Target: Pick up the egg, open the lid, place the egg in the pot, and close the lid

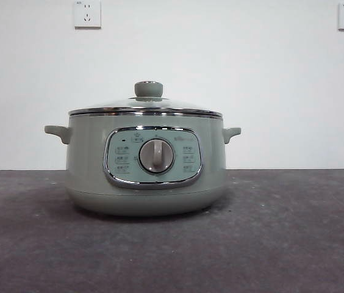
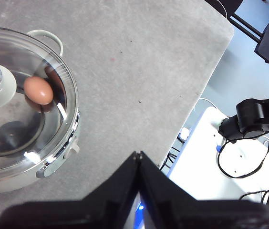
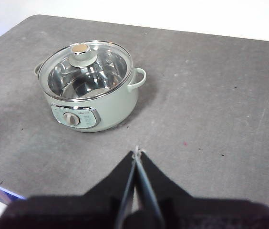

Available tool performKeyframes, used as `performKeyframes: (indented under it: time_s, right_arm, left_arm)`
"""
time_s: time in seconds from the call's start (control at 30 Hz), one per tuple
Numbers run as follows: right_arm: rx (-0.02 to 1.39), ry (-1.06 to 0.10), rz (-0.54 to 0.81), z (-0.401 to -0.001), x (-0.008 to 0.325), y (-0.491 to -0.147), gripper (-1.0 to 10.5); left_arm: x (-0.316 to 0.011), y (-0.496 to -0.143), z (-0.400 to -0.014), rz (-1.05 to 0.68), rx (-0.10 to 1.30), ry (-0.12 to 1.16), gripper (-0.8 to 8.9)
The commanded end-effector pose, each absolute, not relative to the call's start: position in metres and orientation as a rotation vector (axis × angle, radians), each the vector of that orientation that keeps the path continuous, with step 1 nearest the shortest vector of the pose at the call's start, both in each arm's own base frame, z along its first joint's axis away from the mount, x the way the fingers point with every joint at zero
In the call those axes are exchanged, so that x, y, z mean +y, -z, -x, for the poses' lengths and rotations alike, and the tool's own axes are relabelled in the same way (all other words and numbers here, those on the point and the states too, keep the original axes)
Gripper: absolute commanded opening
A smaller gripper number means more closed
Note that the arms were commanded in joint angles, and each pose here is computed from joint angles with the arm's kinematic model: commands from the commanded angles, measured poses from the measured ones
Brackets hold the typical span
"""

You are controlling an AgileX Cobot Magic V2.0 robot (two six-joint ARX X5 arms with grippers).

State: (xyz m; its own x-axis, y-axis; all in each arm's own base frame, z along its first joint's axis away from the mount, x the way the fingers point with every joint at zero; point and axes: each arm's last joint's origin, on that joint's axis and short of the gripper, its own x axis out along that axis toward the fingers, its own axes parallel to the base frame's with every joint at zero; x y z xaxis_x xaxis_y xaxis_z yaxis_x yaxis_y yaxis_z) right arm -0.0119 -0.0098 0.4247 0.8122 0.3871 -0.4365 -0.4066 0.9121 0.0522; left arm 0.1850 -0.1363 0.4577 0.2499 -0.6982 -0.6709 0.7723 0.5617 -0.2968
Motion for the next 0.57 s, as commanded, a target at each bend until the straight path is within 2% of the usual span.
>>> performKeyframes:
  time_s: [0.03, 0.33, 0.43, 0.57]
  right_arm:
    - [0.482, -0.415, 0.042, 0.0130, -0.0106, -0.4210, 0.0]
    - [0.483, -0.415, 0.043, 0.0130, -0.0106, -0.4209, 0.0]
    - [0.482, -0.415, 0.042, 0.0131, -0.0107, -0.4210, 0.0]
    - [0.482, -0.415, 0.042, 0.0131, -0.0107, -0.4210, 0.0]
  left_arm:
    - [-0.1369, -0.4578, -0.1843, -0.093, 0.857, 1.010, -0.04]
    - [-0.1369, -0.4578, -0.1844, -0.093, 0.857, 1.011, -0.04]
    - [-0.1370, -0.4580, -0.1854, -0.159, 0.814, 1.020, -0.04]
    - [-0.1361, -0.4581, -0.1863, -0.167, 0.808, 1.014, -0.04]
